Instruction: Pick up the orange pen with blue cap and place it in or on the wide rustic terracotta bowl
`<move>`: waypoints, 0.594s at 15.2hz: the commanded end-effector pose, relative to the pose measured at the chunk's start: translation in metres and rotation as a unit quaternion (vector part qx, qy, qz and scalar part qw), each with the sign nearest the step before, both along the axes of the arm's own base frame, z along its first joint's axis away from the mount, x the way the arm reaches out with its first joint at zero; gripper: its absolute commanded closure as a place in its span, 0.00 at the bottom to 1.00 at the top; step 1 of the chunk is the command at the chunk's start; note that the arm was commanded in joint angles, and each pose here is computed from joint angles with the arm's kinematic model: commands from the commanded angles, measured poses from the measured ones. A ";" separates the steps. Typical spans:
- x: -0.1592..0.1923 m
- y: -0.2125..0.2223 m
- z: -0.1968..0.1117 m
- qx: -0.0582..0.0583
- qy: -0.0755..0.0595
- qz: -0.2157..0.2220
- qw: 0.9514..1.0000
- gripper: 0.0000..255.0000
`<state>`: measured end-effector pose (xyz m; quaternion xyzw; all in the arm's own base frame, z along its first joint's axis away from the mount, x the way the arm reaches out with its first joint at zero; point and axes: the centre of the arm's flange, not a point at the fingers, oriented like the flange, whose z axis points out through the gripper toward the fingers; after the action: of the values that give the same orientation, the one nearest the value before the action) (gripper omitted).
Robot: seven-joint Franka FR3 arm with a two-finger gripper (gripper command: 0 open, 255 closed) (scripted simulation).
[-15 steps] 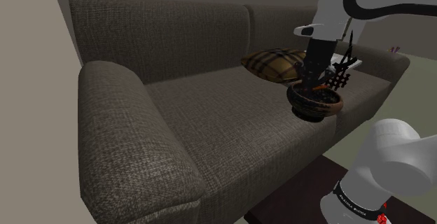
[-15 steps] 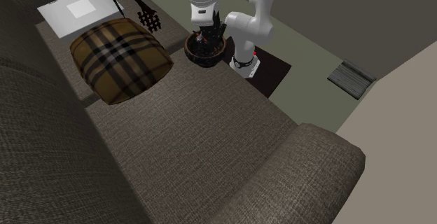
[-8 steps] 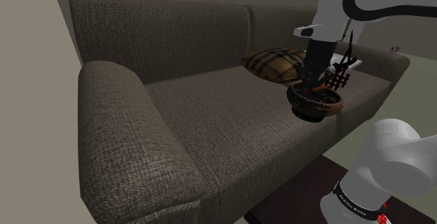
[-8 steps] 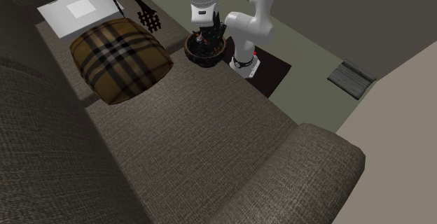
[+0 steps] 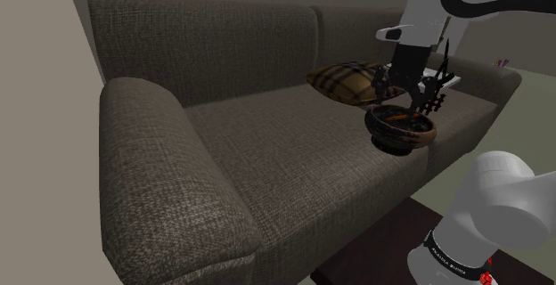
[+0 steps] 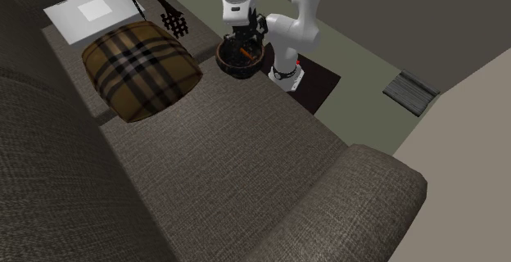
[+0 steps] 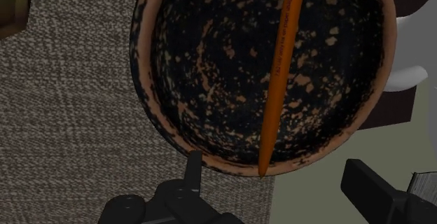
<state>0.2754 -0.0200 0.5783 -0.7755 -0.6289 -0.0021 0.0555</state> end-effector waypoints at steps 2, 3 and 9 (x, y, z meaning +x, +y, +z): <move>0.004 -0.003 0.035 0.000 0.000 0.000 1.000 0.00; 0.004 -0.003 0.035 0.000 0.000 0.000 1.000 0.00; 0.004 -0.003 0.035 0.000 0.000 0.000 1.000 0.00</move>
<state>0.2796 -0.0226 0.6131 -0.7755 -0.6289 -0.0017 0.0558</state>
